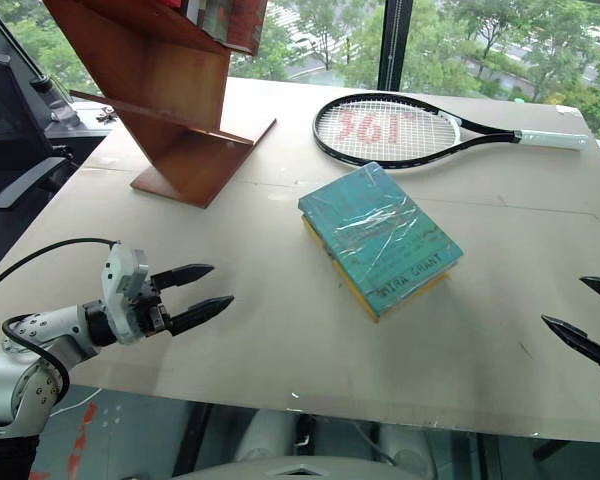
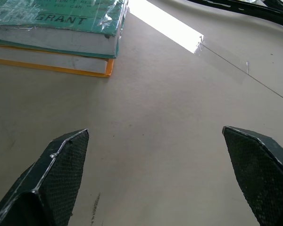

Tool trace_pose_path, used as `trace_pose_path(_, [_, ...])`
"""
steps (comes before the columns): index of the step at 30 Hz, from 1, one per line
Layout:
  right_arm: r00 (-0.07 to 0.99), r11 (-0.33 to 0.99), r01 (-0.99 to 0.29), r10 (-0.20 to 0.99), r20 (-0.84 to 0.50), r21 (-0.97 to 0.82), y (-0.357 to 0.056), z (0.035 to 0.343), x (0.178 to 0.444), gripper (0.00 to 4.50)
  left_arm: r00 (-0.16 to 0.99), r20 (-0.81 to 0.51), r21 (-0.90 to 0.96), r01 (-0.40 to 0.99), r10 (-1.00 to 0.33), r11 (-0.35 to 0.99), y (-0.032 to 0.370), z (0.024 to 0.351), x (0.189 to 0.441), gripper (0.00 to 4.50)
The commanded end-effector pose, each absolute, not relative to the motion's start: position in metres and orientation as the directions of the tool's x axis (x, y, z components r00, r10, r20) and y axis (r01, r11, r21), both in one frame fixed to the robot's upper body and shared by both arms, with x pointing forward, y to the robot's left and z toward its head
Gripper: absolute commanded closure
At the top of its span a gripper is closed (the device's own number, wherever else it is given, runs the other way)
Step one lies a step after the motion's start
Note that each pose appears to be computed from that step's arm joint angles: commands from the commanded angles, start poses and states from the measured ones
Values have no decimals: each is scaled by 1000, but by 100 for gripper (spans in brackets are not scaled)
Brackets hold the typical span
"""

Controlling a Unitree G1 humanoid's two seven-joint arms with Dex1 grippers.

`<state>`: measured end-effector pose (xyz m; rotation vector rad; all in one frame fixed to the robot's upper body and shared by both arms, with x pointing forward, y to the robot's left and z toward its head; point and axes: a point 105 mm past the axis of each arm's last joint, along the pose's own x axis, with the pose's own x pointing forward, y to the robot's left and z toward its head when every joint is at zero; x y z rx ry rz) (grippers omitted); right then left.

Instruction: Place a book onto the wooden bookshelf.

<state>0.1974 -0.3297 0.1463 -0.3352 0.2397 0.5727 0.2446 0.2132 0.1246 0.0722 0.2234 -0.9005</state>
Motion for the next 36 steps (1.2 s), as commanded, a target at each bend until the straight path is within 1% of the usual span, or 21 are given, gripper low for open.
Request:
trace_pose_path(1, [849, 802, -525, 467, -248, -286, -321, 160, 207, 0, 599, -176, 43, 797, -781, 602, 210, 144, 248, 4])
trace_pose_path(3, [892, 837, -450, 407, -196, -311, -301, 172, 225, 0, 563, -131, 64, 826, -816, 560, 198, 159, 248, 4])
trace_pose_path(5, [918, 852, -391, 335, -212, -347, -292, 179, 237, 0, 524, -104, 87, 852, -846, 517, 189, 168, 245, 4])
trace_pose_path(8, [871, 837, -485, 433, -234, -254, -264, 189, 250, 0, 460, -70, 115, 885, -885, 451, 178, 180, 237, 4])
trace_pose_path(9, [875, 845, -475, 423, -236, -246, -261, 192, 257, 0, 445, -72, 135, 891, -893, 433, 175, 182, 235, 4])
trace_pose_path(10, [894, 861, -435, 379, -239, -262, -263, 194, 268, 0, 425, -79, 154, 899, -902, 410, 173, 182, 232, 4])
trace_pose_path(11, [898, 866, -422, 361, -251, -268, -260, 196, 279, 51, 393, -87, 171, 911, -915, 375, 171, 182, 226, 0])
trace_pose_path(12, [898, 862, -423, 357, -257, -279, -256, 198, 288, 75, 372, -92, 181, 918, -924, 352, 169, 182, 222, 0])
trace_pose_path(14, [898, 855, -418, 340, -279, -305, -250, 199, 305, 165, 351, -90, 191, 924, -932, 330, 166, 182, 218, 0])
trace_pose_path(15, [897, 851, -414, 321, -305, -324, -247, 196, 317, 221, 342, -89, 199, 926, -935, 320, 165, 183, 215, 0])
trace_pose_path(18, [878, 817, -433, 287, -383, -380, -236, 185, 347, 352, 349, -83, 203, 923, -934, 327, 165, 182, 212, 0])
trace_pose_path(20, [858, 789, -464, 286, -427, -403, -230, 178, 357, 445, 363, -81, 200, 918, -928, 341, 164, 181, 212, 0])
trace_pose_path(22, [810, 737, -539, 320, -491, -409, -219, 165, 362, 445, 380, -75, 191, 913, -922, 360, 165, 180, 211, 0])
trace_pose_path(24, [771, 692, -597, 355, -529, -405, -207, 156, 363, 445, 402, -77, 184, 905, -912, 383, 166, 179, 210, 0])
trace_pose_path(29, [728, 655, -665, 462, -506, -359, -169, 159, 363, 445, 452, -95, 159, 886, -887, 435, 168, 170, 206, 0])
trace_pose_path(34, [697, 618, -705, 514, -500, -348, -143, 157, 357, 445, 518, -141, 145, 854, -844, 500, 173, 157, 207, 0])
trace_pose_path(36, [693, 611, -711, 523, -497, -347, -138, 157, 355, 445, 542, -137, 143, 839, -829, 525, 175, 155, 209, 0])
